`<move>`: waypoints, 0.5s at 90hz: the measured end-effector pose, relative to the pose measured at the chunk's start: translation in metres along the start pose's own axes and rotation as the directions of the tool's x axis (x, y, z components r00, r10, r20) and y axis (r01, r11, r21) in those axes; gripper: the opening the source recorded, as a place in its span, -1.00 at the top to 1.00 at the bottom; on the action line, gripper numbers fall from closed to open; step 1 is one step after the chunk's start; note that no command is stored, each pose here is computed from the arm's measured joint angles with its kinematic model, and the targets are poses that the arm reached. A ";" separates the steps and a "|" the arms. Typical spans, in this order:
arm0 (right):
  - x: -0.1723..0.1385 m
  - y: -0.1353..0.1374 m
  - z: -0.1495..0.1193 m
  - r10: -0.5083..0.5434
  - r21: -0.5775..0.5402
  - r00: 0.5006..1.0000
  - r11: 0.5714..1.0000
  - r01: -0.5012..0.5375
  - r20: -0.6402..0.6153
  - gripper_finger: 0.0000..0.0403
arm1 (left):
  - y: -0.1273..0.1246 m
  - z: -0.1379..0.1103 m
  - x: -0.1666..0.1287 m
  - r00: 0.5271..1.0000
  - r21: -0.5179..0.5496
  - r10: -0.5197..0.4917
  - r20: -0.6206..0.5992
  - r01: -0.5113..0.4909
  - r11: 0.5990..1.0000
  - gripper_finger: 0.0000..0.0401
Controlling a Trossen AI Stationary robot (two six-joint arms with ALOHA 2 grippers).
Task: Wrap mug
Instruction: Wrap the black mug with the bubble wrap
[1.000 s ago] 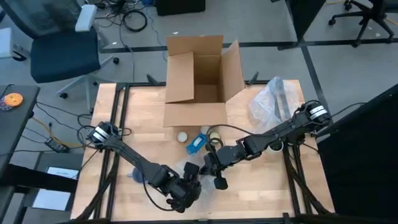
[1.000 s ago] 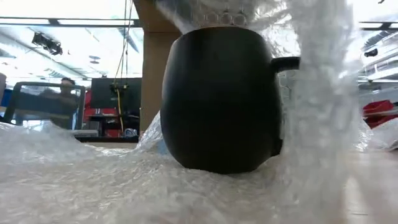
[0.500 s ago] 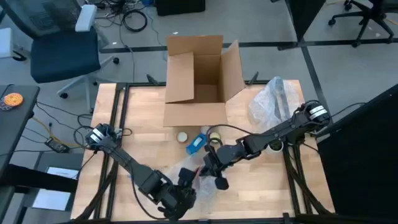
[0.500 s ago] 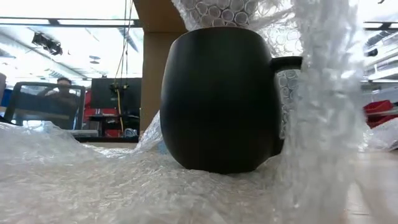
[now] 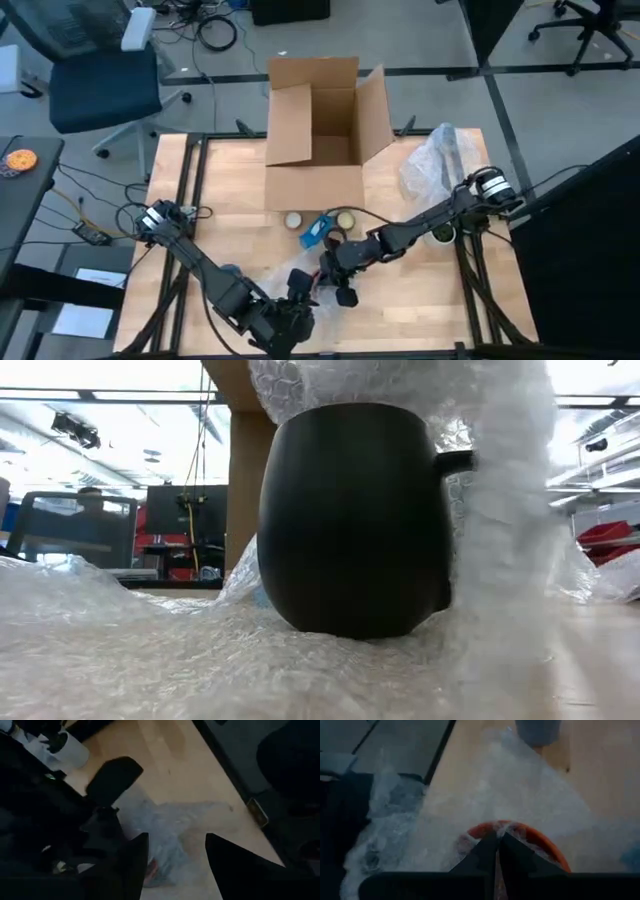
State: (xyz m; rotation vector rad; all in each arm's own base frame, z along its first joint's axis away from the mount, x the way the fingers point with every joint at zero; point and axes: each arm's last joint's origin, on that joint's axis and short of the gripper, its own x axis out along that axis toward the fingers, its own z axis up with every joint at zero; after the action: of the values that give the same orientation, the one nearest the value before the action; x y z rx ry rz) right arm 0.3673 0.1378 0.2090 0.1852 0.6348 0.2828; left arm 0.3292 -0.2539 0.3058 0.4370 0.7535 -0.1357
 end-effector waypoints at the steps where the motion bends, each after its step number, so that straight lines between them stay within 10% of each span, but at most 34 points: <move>1: 0.000 0.000 0.000 0.000 0.000 1.000 1.000 0.000 0.000 1.00 | 0.001 -0.001 0.002 1.000 -0.001 0.002 -0.001 -0.002 1.000 0.09; 45: 0.000 -0.001 -0.004 0.011 0.035 0.999 0.999 -0.009 -0.047 0.81 | 0.022 -0.038 0.059 0.998 -0.091 -0.022 -0.056 0.017 0.996 0.09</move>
State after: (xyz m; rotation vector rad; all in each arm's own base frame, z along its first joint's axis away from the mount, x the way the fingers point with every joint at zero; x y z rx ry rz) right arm 0.3649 0.1377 0.2053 0.2154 0.6864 0.2863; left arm 0.3544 -0.2159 0.2480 0.3490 0.8163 -0.1071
